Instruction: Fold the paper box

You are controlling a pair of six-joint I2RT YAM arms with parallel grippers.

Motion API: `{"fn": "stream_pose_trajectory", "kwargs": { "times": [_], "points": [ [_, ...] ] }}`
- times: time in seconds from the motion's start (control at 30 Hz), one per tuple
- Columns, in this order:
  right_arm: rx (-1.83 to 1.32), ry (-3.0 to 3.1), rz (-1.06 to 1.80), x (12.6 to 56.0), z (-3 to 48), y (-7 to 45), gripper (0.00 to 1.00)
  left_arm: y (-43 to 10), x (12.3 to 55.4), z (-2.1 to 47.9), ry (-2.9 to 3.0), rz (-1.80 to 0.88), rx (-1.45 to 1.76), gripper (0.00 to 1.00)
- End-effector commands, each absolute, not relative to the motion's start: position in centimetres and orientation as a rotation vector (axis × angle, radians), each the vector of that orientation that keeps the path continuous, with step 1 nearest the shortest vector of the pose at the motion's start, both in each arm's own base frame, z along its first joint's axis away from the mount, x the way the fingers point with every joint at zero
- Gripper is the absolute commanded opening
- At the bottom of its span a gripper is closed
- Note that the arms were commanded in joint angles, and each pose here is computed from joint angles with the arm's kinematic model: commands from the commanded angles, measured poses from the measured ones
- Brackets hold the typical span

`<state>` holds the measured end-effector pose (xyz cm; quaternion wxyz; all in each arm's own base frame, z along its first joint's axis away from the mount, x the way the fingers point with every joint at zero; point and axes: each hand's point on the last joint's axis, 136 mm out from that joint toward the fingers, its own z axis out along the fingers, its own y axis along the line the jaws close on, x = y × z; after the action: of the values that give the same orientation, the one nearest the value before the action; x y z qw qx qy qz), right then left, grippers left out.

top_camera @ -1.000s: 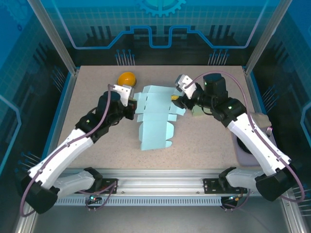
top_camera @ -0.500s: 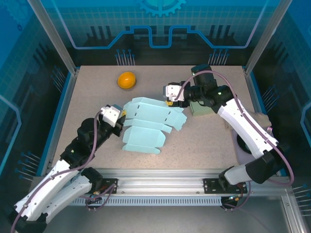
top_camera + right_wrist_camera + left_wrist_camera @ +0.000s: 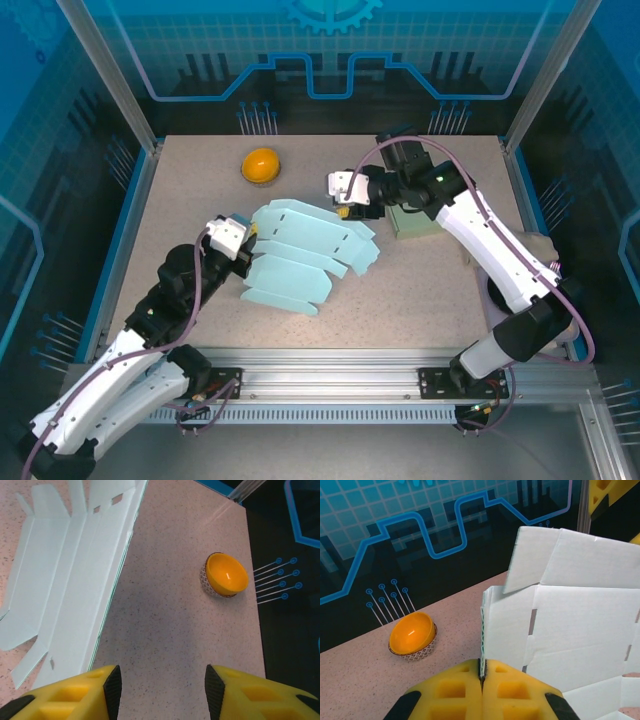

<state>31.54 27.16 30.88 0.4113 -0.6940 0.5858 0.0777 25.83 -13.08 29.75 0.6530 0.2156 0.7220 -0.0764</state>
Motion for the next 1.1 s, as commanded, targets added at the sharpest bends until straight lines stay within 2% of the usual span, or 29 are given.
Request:
{"fn": "stream_pose_trajectory", "kwargs": {
  "times": [0.0,0.23,0.47,0.93,1.07],
  "points": [
    [-1.678,1.562,0.168,31.4,32.4,26.5,0.51,-12.8,26.0,31.0,1.591,-0.162,0.452,0.00],
    [-1.692,1.537,0.198,29.6,33.0,26.4,0.55,-13.0,26.2,30.9,1.600,-0.176,0.450,0.00],
    [-1.695,1.621,0.247,30.6,30.8,27.3,0.55,-13.1,26.2,30.6,1.610,-0.181,0.451,0.00],
    [-1.815,1.689,0.260,30.9,27.7,27.6,0.38,-13.4,26.3,30.3,1.617,-0.190,0.461,0.00],
    [-1.833,1.693,0.235,30.8,27.8,27.4,0.37,-13.4,26.3,30.3,1.618,-0.190,0.461,0.00]
  ]
}}
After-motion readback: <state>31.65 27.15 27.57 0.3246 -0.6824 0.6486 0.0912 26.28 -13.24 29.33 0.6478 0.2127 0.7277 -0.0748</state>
